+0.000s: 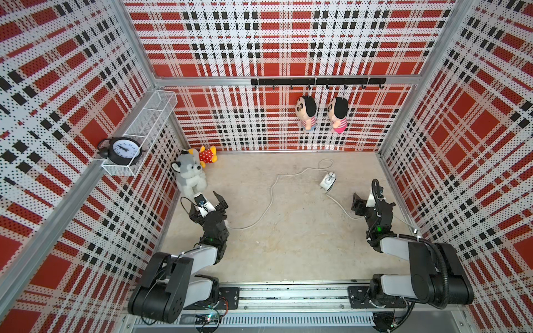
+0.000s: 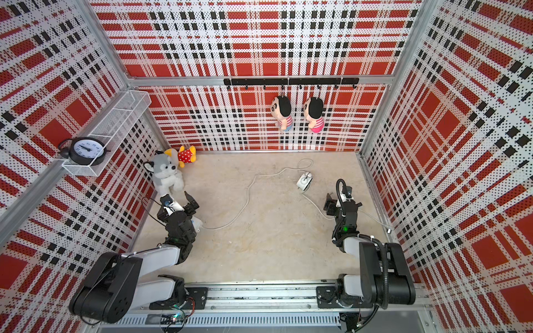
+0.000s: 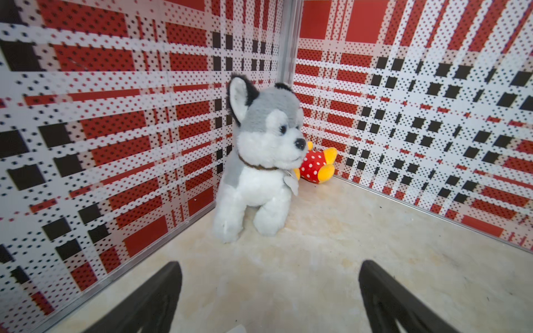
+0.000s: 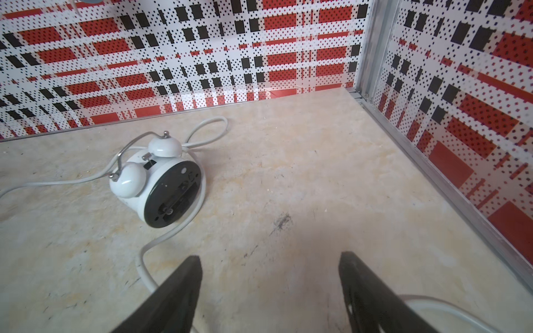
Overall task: Unwrap the cord wrapped around the power strip
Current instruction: Reset both arms
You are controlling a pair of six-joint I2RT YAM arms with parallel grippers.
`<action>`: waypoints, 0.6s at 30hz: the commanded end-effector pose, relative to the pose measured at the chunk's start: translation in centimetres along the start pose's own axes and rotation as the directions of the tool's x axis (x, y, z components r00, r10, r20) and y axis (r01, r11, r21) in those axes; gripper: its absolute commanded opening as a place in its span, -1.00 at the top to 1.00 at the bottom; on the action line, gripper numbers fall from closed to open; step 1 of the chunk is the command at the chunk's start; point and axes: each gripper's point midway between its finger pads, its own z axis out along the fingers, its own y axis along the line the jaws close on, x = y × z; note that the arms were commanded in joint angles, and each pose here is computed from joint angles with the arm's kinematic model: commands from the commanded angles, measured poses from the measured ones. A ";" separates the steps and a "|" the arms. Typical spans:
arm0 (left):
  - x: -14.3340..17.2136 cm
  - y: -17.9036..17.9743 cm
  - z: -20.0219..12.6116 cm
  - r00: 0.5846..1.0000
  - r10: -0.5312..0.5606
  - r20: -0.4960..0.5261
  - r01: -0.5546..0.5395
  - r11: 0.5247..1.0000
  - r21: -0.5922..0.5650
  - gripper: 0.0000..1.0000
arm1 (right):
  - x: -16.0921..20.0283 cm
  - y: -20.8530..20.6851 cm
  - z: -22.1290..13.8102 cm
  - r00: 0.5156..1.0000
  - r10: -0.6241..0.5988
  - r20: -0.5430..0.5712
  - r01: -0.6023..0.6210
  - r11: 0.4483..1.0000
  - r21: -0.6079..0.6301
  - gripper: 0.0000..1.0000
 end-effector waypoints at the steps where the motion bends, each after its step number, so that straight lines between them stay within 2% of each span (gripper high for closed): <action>1: -1.1 -0.8 0.1 0.996 -0.018 0.084 0.013 0.998 0.067 -0.97 | -0.2 0.5 -1.0 0.999 -0.030 0.021 0.030 1.000 -0.007 -0.62; 3: -1.3 -1.2 -0.1 0.992 0.001 0.124 -0.013 0.995 0.099 -0.96 | -0.4 0.6 -1.0 0.999 -0.039 0.026 0.039 0.999 -0.012 -0.63; 5: -0.4 -1.5 0.1 0.994 0.010 0.110 -0.022 0.993 0.114 -0.96 | -1.0 1.0 -0.9 0.997 -0.034 0.070 0.037 0.999 -0.038 -0.63; 7: -0.7 -1.3 -0.3 0.990 -0.002 0.139 -0.017 0.991 0.132 -0.96 | -0.9 1.4 -0.6 0.998 -0.025 0.065 0.029 0.998 -0.055 -0.61; 10: 0.4 -1.3 -0.1 0.995 0.000 0.102 -0.016 0.986 0.163 -0.96 | -0.9 1.7 -0.7 0.997 -0.035 0.072 0.039 0.997 -0.060 -0.61; 12: 0.0 -1.5 0.0 0.989 -0.004 0.145 -0.021 0.986 0.167 -0.96 | -1.3 2.1 -0.8 0.994 -0.042 0.100 0.050 0.996 -0.078 -0.62; 13: 0.4 -1.8 0.1 0.993 0.009 0.121 -0.030 0.985 0.170 -0.96 | -1.5 2.2 -0.9 0.992 -0.047 0.119 0.057 0.995 -0.084 -0.62; 14: 0.9 -1.8 0.3 0.996 0.024 0.089 -0.039 0.986 0.165 -0.96 | -1.8 2.2 -0.9 0.987 -0.060 0.146 0.072 0.994 -0.078 -0.62; 16: 0.4 -1.8 0.3 0.994 0.006 0.111 -0.025 0.986 0.168 -0.96 | -2.2 1.8 -0.9 0.977 -0.123 0.171 0.133 0.990 -0.045 -0.61; 18: 0.3 -1.7 0.3 0.993 0.002 0.119 -0.022 0.985 0.170 -0.96 | -2.8 0.9 -1.0 0.973 -0.086 0.213 0.091 0.996 -0.015 -0.66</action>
